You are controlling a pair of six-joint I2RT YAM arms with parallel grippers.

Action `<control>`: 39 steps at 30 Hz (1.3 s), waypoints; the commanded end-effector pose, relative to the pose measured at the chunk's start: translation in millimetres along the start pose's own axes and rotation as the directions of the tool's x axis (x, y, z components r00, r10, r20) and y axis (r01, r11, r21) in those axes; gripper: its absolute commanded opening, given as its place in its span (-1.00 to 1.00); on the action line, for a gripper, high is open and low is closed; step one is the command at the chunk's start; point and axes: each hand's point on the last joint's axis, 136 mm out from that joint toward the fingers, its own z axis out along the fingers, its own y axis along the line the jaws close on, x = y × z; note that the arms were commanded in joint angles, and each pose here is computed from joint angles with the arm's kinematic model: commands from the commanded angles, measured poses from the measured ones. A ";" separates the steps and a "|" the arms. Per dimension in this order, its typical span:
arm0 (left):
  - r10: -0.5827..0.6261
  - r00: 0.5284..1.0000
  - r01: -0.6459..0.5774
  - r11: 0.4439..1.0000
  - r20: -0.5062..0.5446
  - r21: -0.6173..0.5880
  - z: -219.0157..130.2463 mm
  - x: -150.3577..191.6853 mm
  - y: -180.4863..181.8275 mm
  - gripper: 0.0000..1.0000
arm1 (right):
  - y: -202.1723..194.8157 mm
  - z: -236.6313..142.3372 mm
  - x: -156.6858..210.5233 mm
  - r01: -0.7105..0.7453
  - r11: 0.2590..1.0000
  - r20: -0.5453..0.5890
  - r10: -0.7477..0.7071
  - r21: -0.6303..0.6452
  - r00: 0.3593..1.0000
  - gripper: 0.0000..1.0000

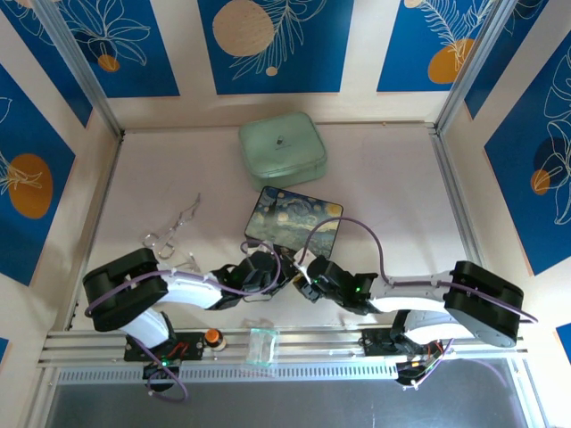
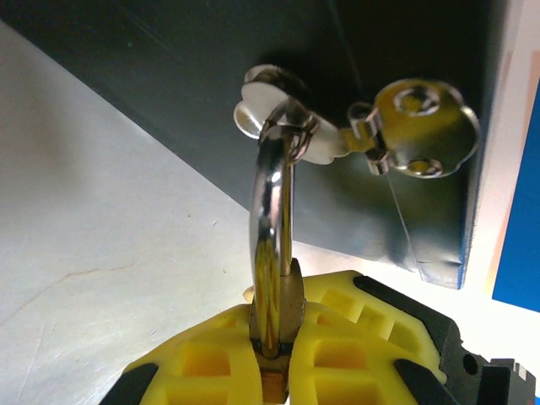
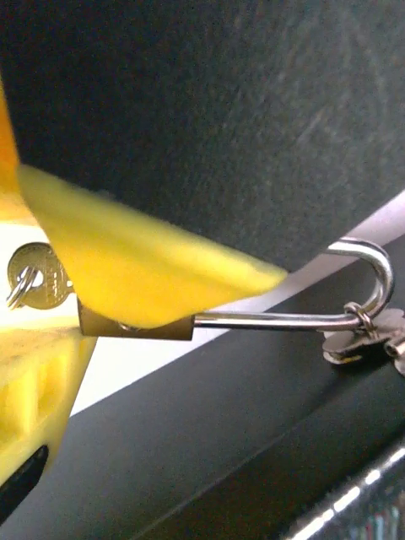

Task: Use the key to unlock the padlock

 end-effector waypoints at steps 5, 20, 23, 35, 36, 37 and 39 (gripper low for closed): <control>0.004 1.000 -0.002 0.998 -0.031 0.056 -2.7 4.2 -14.6 -1.00 | 8.5 3.8 -36.7 0.046 0.999 0.091 -0.045 -0.001 0.995 -0.84; 0.080 0.997 -0.080 0.996 0.008 -0.044 -12.8 -4.9 12.7 -1.00 | 27.9 -13.7 -24.7 -0.296 0.823 -0.047 0.313 -0.485 0.949 -0.93; 0.109 0.994 -0.106 0.991 0.027 -0.086 -18.5 -9.5 19.0 -1.00 | 22.9 -21.5 -25.7 -0.362 0.758 -0.067 0.391 -0.542 0.918 -0.93; 0.104 0.994 -0.100 0.987 0.034 -0.124 -20.6 -13.9 38.2 -1.00 | 3.0 -29.6 -21.4 -0.500 0.681 -0.143 0.510 -0.535 0.848 -0.84; 0.099 0.995 -0.095 0.988 0.029 -0.118 -19.0 -12.8 38.1 -1.00 | 2.0 -28.5 -20.7 -0.511 0.679 -0.151 0.516 -0.527 0.843 -0.80; 0.095 0.995 -0.092 0.989 0.024 -0.114 -17.9 -11.9 37.9 -1.00 | 1.2 -27.3 -19.5 -0.521 0.679 -0.160 0.521 -0.518 0.838 -0.79; 0.083 0.996 -0.081 0.992 0.015 -0.099 -15.6 -9.7 37.1 -1.00 | -2.3 -24.7 -17.0 -0.544 0.679 -0.172 0.537 -0.494 0.826 -0.75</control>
